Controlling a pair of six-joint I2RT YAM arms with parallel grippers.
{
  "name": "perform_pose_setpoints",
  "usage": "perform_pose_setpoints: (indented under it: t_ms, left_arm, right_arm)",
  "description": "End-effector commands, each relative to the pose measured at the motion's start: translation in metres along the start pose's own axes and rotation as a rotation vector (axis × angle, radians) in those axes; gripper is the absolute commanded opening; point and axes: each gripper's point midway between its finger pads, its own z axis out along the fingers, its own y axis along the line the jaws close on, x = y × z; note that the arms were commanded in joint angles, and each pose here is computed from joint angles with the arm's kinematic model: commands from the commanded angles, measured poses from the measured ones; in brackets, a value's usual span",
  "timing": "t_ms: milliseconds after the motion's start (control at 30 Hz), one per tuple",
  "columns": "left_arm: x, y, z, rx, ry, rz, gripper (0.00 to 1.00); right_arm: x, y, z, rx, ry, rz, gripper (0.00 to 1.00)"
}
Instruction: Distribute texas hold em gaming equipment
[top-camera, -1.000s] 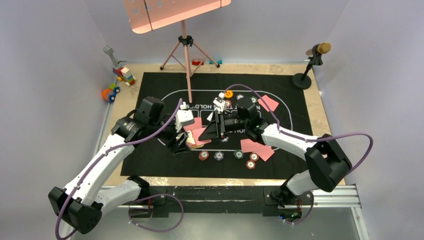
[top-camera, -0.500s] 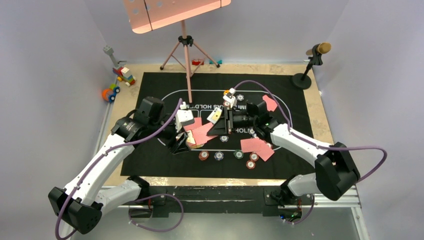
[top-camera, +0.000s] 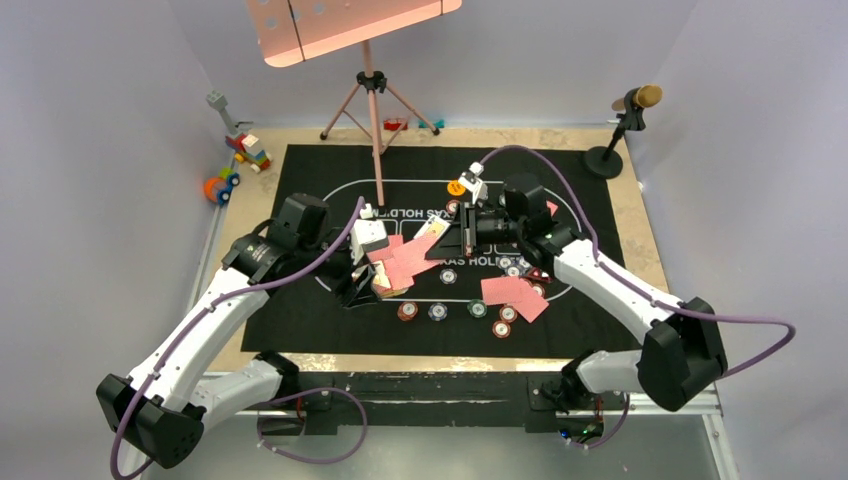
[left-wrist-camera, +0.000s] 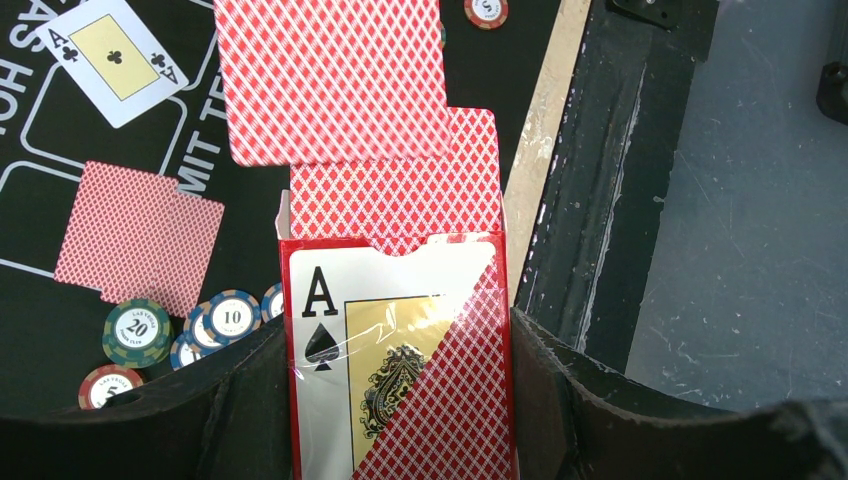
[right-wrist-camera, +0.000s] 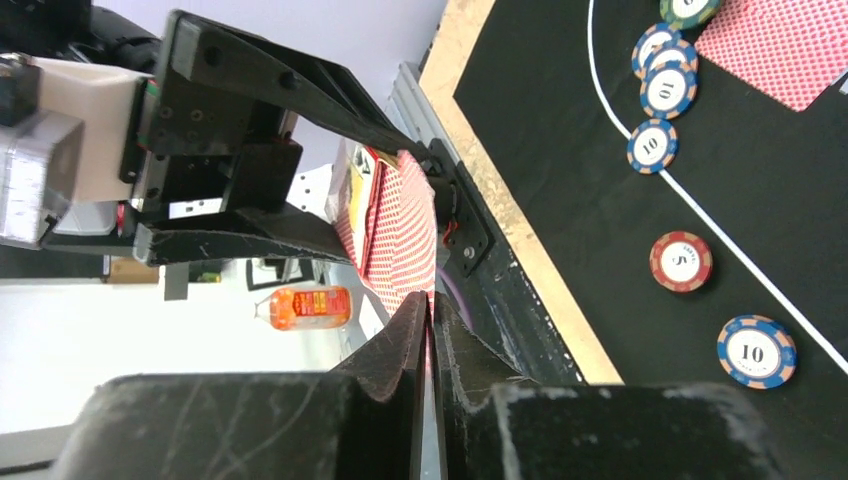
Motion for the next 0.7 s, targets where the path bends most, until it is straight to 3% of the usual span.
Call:
perform_pose_setpoints:
  t_ms: [0, 233, 467, 667]
  left_arm:
    - [-0.024, -0.004, -0.008, 0.006, -0.084, 0.052, 0.00]
    - [-0.022, -0.003, -0.007, 0.004, -0.079, 0.050, 0.00]
    - [-0.024, -0.003, -0.009, -0.005, -0.079, 0.051, 0.00]
    - [-0.023, -0.005, -0.012, -0.010, -0.078, 0.048, 0.00]
  right_arm:
    - [-0.017, 0.020, -0.015, 0.007, -0.040, -0.091, 0.04]
    - [-0.054, 0.020, -0.044, 0.135, -0.159, -0.179, 0.00]
    - [-0.109, -0.055, -0.072, 0.748, -0.277, -0.319, 0.00]
    - [-0.133, -0.108, -0.085, 1.329, -0.242, -0.468, 0.00]
